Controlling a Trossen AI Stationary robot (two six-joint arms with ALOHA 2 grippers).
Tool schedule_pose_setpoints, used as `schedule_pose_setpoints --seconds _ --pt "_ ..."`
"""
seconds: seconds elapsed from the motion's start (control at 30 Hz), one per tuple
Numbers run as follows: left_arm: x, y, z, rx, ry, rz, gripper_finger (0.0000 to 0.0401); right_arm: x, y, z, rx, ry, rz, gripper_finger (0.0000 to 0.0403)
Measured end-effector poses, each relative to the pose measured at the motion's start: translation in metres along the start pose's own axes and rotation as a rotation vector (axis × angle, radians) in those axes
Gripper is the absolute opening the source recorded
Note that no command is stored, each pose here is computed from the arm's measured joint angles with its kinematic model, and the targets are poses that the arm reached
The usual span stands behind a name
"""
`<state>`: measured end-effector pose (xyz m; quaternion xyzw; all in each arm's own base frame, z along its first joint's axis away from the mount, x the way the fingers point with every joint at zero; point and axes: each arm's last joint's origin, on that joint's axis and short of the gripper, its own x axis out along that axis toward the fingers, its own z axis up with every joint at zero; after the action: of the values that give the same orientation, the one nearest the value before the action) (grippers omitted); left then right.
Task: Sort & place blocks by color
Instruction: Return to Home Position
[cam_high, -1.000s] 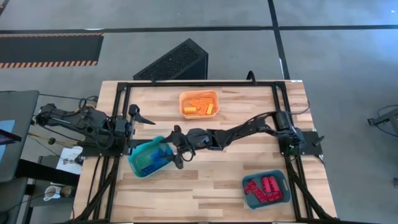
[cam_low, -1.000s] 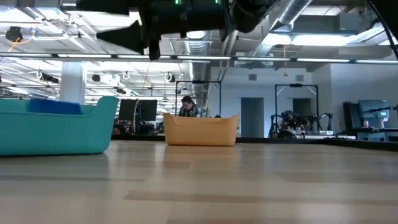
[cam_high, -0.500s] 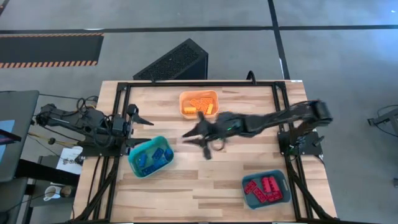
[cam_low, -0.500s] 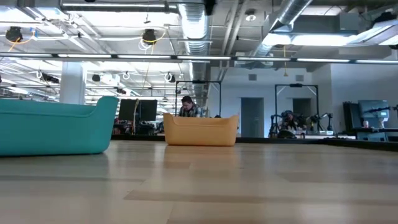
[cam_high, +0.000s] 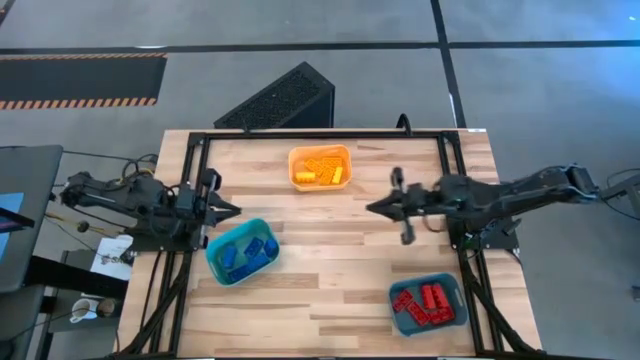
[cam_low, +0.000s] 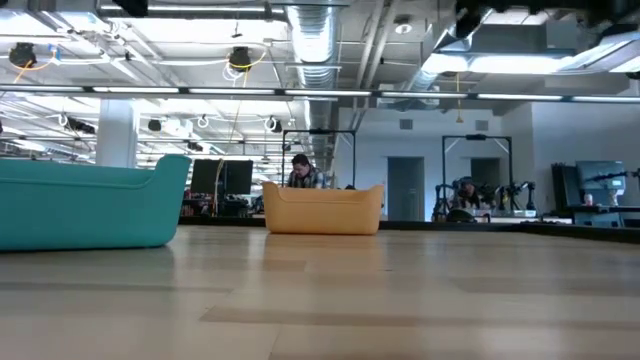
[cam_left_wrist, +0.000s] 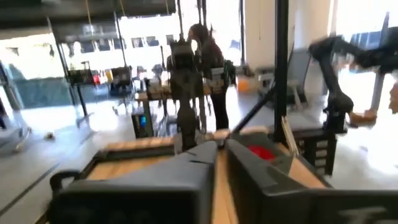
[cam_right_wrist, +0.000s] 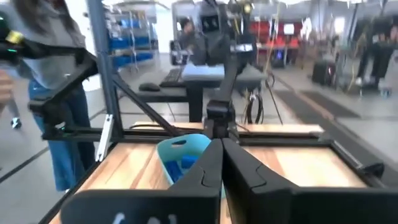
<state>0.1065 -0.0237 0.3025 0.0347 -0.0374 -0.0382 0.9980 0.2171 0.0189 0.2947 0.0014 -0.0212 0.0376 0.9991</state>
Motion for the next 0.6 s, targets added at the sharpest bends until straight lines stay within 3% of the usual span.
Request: schedule_pose_setpoints --seconds 0.07,0.23,0.6 --pt "-0.002 0.000 -0.011 -0.006 -0.053 -0.019 0.0010 -0.019 0.000 -0.006 -0.017 -0.045 0.003 0.0021" --pt "-0.010 0.000 -0.039 -0.016 -0.173 -0.027 0.0009 -0.055 -0.002 -0.034 -0.024 -0.132 -0.006 0.0006" --pt "-0.020 0.002 -0.088 -0.087 -0.202 0.023 0.0000 -0.092 -0.005 -0.091 0.006 -0.177 -0.024 0.0004"
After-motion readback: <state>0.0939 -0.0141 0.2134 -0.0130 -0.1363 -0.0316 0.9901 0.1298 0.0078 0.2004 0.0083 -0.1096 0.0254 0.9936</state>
